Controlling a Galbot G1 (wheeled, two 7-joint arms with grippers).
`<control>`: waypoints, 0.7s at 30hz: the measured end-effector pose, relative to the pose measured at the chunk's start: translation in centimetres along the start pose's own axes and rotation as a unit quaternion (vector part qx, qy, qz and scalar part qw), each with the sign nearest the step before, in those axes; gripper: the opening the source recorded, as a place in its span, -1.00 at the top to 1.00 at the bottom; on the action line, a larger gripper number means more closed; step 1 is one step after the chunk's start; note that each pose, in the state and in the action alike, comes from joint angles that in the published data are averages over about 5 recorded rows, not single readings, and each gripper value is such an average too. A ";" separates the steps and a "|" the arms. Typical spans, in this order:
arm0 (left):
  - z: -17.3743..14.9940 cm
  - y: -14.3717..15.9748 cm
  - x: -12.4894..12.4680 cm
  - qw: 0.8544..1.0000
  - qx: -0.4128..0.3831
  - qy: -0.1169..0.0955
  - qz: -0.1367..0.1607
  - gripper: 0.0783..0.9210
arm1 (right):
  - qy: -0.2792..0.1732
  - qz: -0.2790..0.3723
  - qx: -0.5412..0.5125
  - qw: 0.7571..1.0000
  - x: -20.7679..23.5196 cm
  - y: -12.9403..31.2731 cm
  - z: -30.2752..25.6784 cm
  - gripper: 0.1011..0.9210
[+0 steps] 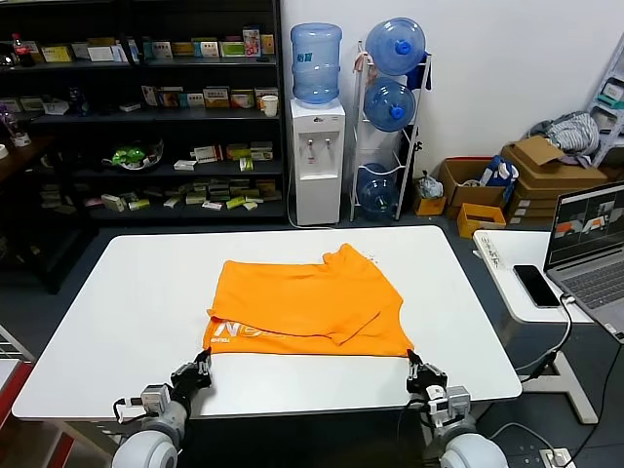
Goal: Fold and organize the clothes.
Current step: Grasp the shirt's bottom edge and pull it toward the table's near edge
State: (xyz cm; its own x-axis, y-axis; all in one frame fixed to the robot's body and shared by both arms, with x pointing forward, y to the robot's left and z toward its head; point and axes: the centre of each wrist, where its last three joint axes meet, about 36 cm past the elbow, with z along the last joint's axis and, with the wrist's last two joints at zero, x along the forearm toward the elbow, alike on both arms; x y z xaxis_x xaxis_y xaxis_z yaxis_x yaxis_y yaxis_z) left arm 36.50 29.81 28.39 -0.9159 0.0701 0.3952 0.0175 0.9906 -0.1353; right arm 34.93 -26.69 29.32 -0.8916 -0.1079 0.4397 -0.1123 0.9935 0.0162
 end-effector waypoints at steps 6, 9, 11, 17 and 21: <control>-1.1 0.0 0.9 1.000 0.008 -0.008 -0.003 0.97 | 0.002 0.000 -0.005 1.000 1.9 -0.6 -0.2 0.94; -1.8 -0.1 2.2 1.000 0.015 -0.009 -0.005 0.97 | 0.005 0.000 -0.001 1.000 3.7 -1.0 -0.1 0.94; -2.1 -0.2 3.5 1.000 0.019 -0.004 -0.007 0.97 | 0.010 -0.001 0.003 1.000 5.1 -1.2 0.0 0.94; -1.7 -1.2 8.1 0.999 0.031 0.022 -0.016 0.97 | 0.030 -0.006 0.013 0.999 8.9 -1.0 0.1 0.94; -1.0 -1.9 10.2 0.998 0.033 0.042 -0.019 0.89 | 0.036 -0.011 0.021 0.999 9.8 -0.9 -0.4 0.84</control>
State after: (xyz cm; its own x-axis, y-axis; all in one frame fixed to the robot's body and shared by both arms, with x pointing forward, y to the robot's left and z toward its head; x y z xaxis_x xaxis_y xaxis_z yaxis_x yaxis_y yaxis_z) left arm 27.50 28.80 33.64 -0.8789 0.0457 0.4748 -0.0449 0.9830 -0.1778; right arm 26.53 -28.66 34.00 -0.8546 -0.1254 0.5039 -0.1508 0.9885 -0.0097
